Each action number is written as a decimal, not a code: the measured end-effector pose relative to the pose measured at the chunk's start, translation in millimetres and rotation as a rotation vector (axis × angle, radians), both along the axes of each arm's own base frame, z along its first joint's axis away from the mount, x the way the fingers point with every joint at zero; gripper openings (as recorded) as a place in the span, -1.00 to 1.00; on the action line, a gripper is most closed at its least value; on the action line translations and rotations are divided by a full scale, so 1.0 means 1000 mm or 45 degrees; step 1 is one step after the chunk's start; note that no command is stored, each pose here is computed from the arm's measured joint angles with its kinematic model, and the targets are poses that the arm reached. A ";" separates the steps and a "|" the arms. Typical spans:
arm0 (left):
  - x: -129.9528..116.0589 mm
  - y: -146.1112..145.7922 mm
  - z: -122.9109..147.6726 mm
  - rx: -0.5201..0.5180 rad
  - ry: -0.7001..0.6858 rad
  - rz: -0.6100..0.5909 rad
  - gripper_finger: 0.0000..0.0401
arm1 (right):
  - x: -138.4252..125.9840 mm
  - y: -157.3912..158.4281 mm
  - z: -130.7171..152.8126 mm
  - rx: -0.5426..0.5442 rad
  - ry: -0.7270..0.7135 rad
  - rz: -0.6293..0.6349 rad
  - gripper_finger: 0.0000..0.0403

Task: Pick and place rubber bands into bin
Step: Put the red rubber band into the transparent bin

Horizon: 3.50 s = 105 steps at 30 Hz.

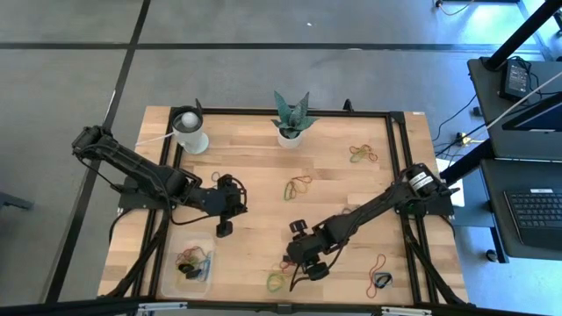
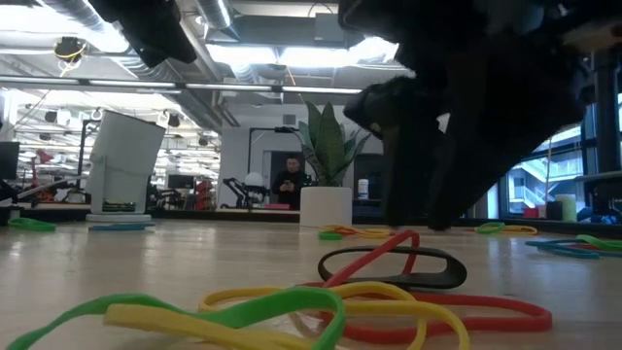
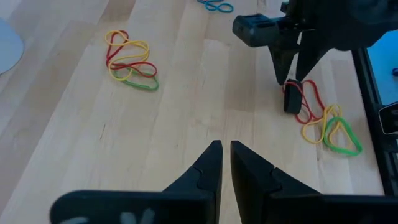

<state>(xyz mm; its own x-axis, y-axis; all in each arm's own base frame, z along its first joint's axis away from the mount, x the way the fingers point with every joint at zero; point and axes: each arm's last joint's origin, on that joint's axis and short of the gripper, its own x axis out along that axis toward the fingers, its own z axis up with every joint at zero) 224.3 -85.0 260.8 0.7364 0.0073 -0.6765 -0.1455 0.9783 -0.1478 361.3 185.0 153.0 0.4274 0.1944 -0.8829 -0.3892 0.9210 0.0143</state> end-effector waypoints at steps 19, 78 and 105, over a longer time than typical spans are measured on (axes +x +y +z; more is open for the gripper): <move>0.000 0.000 0.000 -0.148 -0.009 0.132 -0.87 | 0.002 0.000 -0.006 0.030 0.025 0.128 -0.96; -0.085 0.048 -0.002 0.155 -0.406 -0.003 -0.99 | 0.133 0.005 0.171 0.305 -1.083 -0.225 -1.00; -0.095 0.051 -0.006 0.145 -0.407 -0.035 -0.99 | 0.206 0.006 0.024 0.782 -0.965 -0.418 -1.00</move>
<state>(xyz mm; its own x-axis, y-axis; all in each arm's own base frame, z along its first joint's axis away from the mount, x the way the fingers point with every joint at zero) 129.3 -34.0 254.6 0.9122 0.0470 -0.4070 -0.0829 0.9940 -0.0710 567.7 191.4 177.5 0.9443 0.2944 -0.1468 -0.2224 0.9002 0.3743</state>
